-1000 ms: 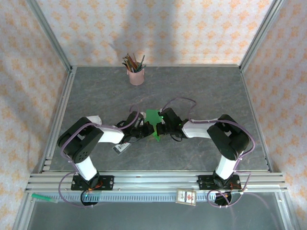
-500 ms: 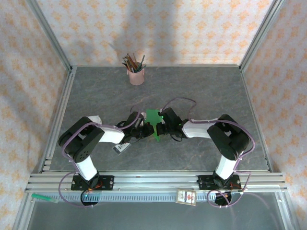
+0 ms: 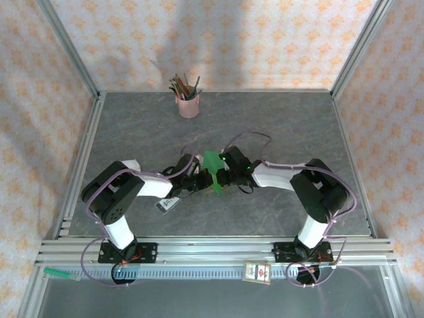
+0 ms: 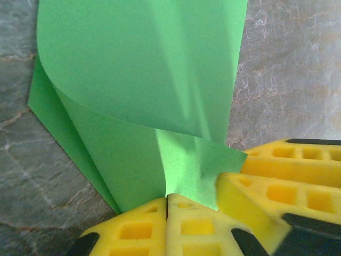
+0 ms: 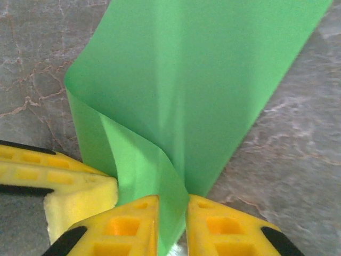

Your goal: Fold a paper plane with a square sheet of paper (pick it up from the middle)

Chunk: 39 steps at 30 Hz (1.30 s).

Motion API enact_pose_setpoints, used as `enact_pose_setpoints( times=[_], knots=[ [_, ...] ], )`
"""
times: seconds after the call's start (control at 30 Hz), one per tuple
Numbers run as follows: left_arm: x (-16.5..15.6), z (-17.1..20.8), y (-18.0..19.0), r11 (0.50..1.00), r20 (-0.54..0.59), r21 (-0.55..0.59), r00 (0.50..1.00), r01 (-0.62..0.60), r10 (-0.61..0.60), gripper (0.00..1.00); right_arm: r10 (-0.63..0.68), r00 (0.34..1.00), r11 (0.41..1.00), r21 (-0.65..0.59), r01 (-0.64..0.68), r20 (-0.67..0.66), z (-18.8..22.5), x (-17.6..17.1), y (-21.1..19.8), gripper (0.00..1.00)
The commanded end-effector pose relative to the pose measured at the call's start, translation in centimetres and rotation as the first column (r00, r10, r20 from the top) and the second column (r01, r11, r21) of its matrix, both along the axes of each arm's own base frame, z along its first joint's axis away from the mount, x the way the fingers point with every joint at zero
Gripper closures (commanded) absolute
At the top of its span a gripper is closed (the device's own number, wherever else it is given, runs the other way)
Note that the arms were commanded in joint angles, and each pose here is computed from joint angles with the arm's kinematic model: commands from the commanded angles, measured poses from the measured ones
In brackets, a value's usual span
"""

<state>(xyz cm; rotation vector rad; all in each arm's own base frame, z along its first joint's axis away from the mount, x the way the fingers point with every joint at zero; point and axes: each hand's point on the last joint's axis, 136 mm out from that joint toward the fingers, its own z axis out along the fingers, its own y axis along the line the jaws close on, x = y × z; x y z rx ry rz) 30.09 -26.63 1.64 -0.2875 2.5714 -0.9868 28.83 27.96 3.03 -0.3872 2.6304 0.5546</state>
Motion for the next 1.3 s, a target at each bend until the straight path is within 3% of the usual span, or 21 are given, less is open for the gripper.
enact_pose_setpoints(
  times=[0.0, 0.23, 0.47, 0.67, 1.03, 1.27],
  knots=[
    [-3.2, -5.5, 3.8, 0.978, -0.159, 0.208, 0.987, -0.003, 0.037, 0.93, -0.009, 0.999, 0.999, -0.035, 0.010, 0.043, 2.1, 0.4, -1.2, 0.79],
    [-3.1, -5.9, 3.9, 0.974, -0.166, 0.228, 0.985, -0.006, 0.045, 0.95, 0.060, 0.998, 0.988, 0.146, -0.059, -0.007, 3.7, -2.8, 0.1, 0.80],
    [-3.5, -6.2, 4.2, 0.961, -0.184, 0.276, 0.982, 0.011, 0.042, 1.00, 0.128, 0.990, 0.942, 0.321, -0.100, -0.066, 4.5, -4.6, 2.3, 0.89],
    [-3.3, -6.0, 4.1, 0.958, -0.182, 0.287, 0.983, 0.017, 0.037, 1.00, 0.152, 0.983, 0.938, 0.329, -0.111, -0.104, 3.0, -4.9, 2.9, 0.95],
    [-3.1, -5.9, 4.1, 0.955, -0.180, 0.294, 0.983, 0.025, 0.030, 1.00, 0.164, 0.977, 0.940, 0.323, -0.113, -0.134, 0.9, -4.2, 3.9, 0.97],
    [-3.3, -6.1, 4.3, 0.952, -0.184, 0.305, 0.983, 0.031, 0.027, 1.00, 0.128, 0.976, 0.972, 0.220, -0.087, -0.177, -1.7, -4.3, 2.5, 0.99]
  ],
)
